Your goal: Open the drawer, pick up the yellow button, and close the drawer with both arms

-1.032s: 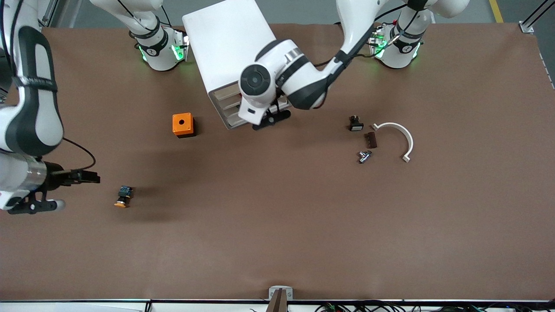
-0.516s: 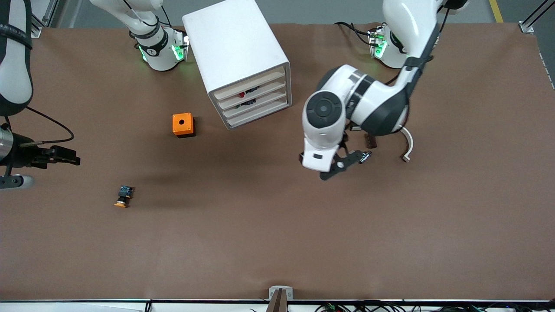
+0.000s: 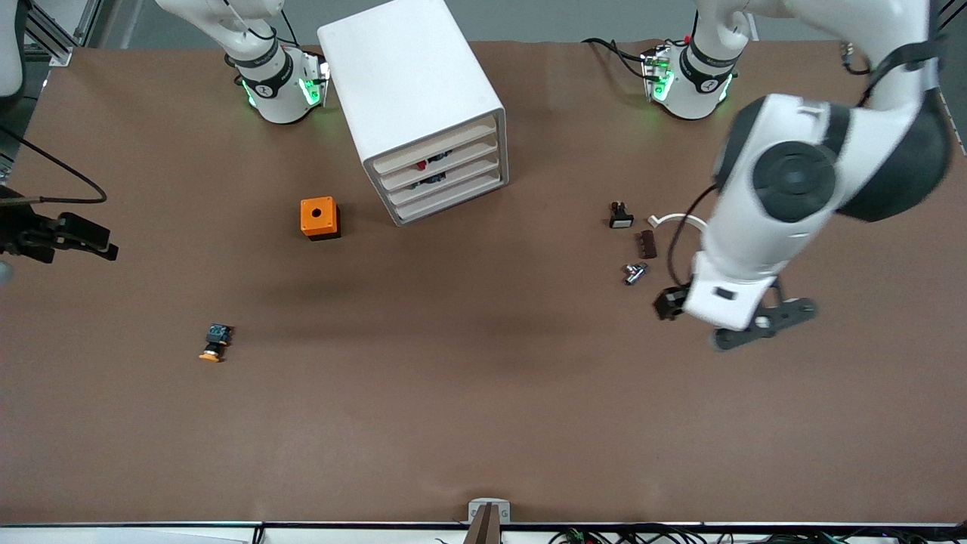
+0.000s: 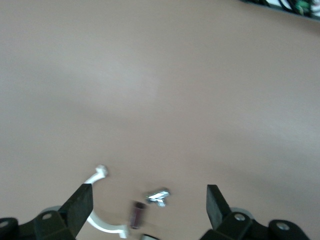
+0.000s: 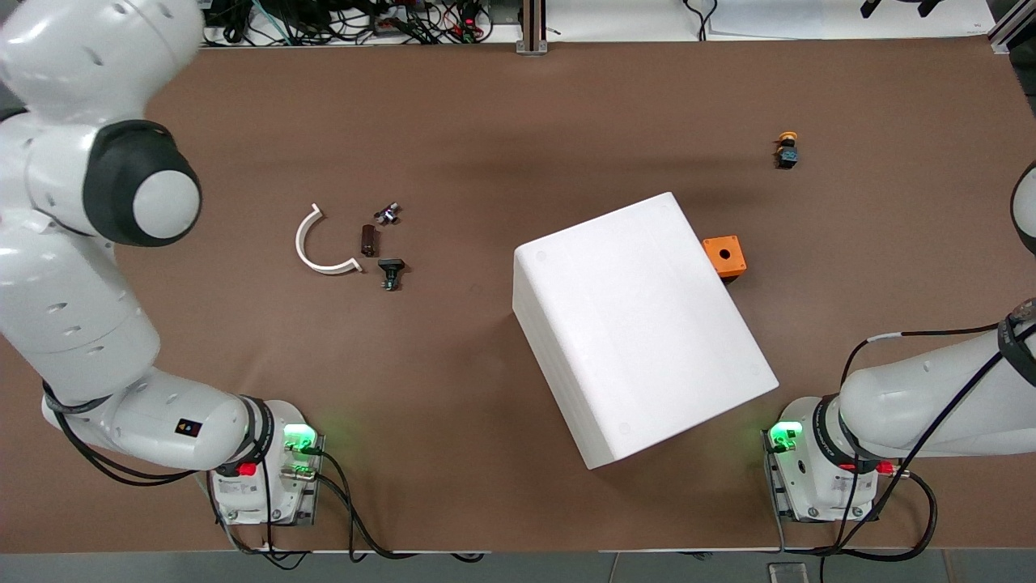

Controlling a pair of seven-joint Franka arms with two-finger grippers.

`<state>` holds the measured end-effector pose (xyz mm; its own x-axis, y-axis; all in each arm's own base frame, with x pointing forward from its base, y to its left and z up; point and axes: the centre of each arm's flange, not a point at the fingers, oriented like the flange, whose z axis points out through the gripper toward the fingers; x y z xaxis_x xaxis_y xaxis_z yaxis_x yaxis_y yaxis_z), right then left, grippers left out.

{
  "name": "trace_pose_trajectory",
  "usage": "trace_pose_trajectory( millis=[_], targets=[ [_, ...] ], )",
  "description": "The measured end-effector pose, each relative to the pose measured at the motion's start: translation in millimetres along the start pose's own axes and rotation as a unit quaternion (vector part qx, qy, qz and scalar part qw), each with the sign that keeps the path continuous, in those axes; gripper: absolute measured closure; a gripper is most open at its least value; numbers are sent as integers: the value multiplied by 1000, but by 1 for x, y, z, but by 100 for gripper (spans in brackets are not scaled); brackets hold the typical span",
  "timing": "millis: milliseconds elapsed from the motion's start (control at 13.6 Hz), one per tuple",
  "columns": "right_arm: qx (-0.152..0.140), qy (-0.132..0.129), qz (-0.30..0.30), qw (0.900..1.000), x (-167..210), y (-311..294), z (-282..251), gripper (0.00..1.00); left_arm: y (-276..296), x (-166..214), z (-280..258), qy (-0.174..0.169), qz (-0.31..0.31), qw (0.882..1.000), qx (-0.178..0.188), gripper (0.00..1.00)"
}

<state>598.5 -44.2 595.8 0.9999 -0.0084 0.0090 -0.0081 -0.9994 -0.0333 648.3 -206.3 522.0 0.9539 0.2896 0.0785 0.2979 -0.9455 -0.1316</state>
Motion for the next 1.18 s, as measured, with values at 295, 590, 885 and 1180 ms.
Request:
trace_pose_trajectory(
  millis=[295, 590, 885, 1180],
  targets=[
    [1, -9, 33, 999, -15, -7, -17, 0, -71, 14, -34, -17, 17, 1000, -7, 0],
    [1, -1, 19, 1000, -25, -34, -33, 0, -141, 31, -49, -38, 48, 997, -42, 0],
    [1, -1, 20, 1000, -26, -35, -33, 0, -188, 22, -64, -50, 69, 995, -60, 0],
    [-1, -1, 9, 1000, -25, -47, -32, 0, -197, -30, -84, -37, 76, 995, -54, 0]
  ],
)
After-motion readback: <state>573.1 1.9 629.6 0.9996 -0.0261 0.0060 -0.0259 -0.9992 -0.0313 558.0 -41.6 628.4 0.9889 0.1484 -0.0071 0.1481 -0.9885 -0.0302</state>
